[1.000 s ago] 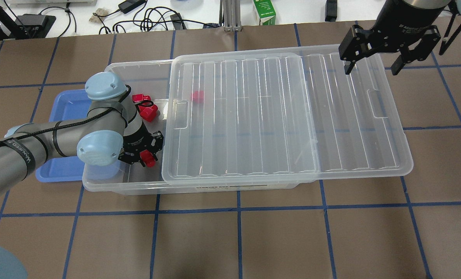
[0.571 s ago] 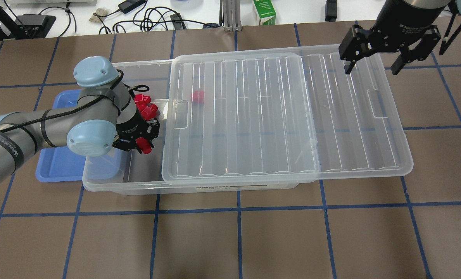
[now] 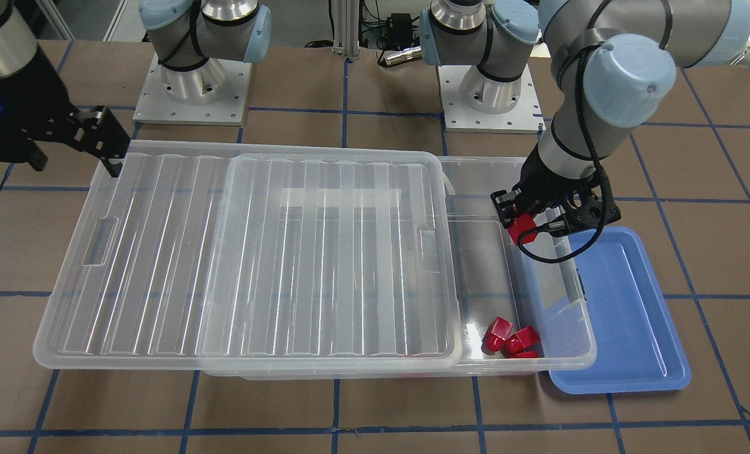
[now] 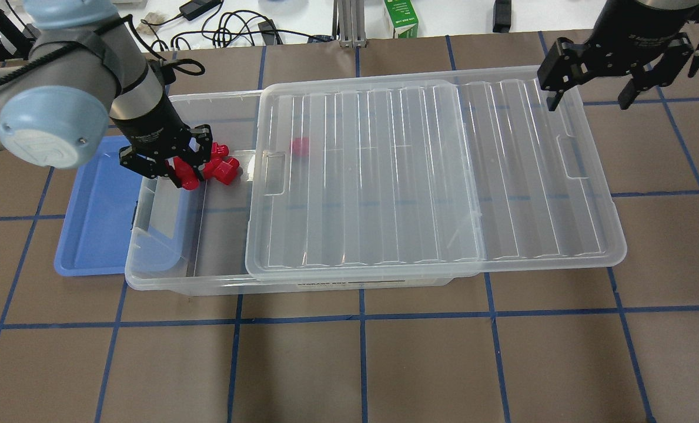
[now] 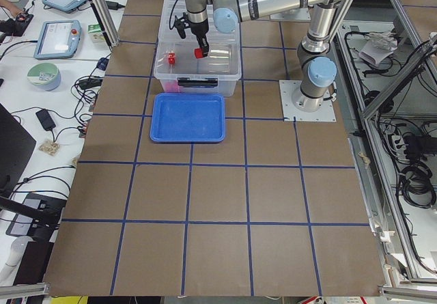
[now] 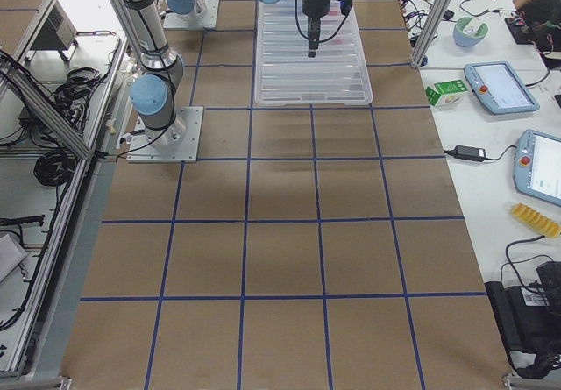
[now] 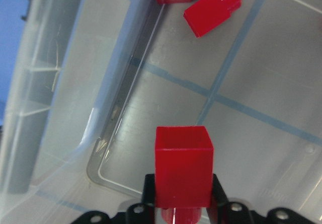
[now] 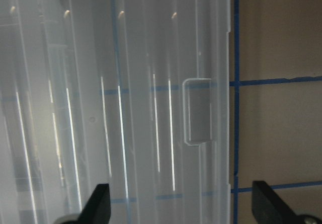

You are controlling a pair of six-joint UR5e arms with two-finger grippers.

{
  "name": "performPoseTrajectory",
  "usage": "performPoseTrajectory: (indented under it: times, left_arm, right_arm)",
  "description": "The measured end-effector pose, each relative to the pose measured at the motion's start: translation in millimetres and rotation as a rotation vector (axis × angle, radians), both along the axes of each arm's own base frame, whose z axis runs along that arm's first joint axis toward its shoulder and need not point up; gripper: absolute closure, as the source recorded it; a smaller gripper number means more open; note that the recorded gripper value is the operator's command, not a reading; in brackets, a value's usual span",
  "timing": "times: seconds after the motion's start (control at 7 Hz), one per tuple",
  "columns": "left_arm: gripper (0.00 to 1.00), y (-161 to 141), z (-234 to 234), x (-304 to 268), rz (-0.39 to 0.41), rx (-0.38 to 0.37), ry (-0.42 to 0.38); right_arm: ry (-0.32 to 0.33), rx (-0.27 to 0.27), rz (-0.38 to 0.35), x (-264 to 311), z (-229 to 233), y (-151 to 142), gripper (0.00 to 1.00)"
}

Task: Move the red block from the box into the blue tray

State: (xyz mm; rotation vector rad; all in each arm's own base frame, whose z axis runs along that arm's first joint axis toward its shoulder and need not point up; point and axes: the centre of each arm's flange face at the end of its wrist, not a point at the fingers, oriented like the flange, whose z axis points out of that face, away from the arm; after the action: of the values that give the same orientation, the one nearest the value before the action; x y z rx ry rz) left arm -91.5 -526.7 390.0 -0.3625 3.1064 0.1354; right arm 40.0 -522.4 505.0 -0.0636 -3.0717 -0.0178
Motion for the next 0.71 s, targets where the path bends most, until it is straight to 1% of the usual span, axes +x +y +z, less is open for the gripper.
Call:
performPoseTrajectory:
  times: [0.14, 0.29, 0.43, 0.57, 0.71]
  left_arm:
    - [1.00, -2.2, 5.6, 27.5, -0.095, 0.007, 0.009]
    - [1.00, -6.6, 1.7, 75.7, -0.158, 0.015, 0.027]
    - [1.00, -8.6, -6.9, 130.3, -0.202, 0.023, 0.052]
    - [1.00, -10.3, -21.7, 177.4, -0.247, 0.024, 0.075]
    - [1.00, -13.8, -44.0, 211.5, -0.285, 0.018, 0.086]
  right_arm:
    - [0.015, 0.030, 0.035, -46.7, -7.3, -1.7, 0.00]
    - [0.008, 0.067, 0.090, -91.5, -21.7, -2.2, 0.00]
    - [-0.003, 0.084, 0.117, -124.4, -43.4, -4.2, 0.00]
    - [-0.003, 0.077, 0.125, -141.0, -73.4, -7.9, 0.00]
    - [-0.003, 0.066, 0.125, -147.1, -107.4, -8.5, 0.00]
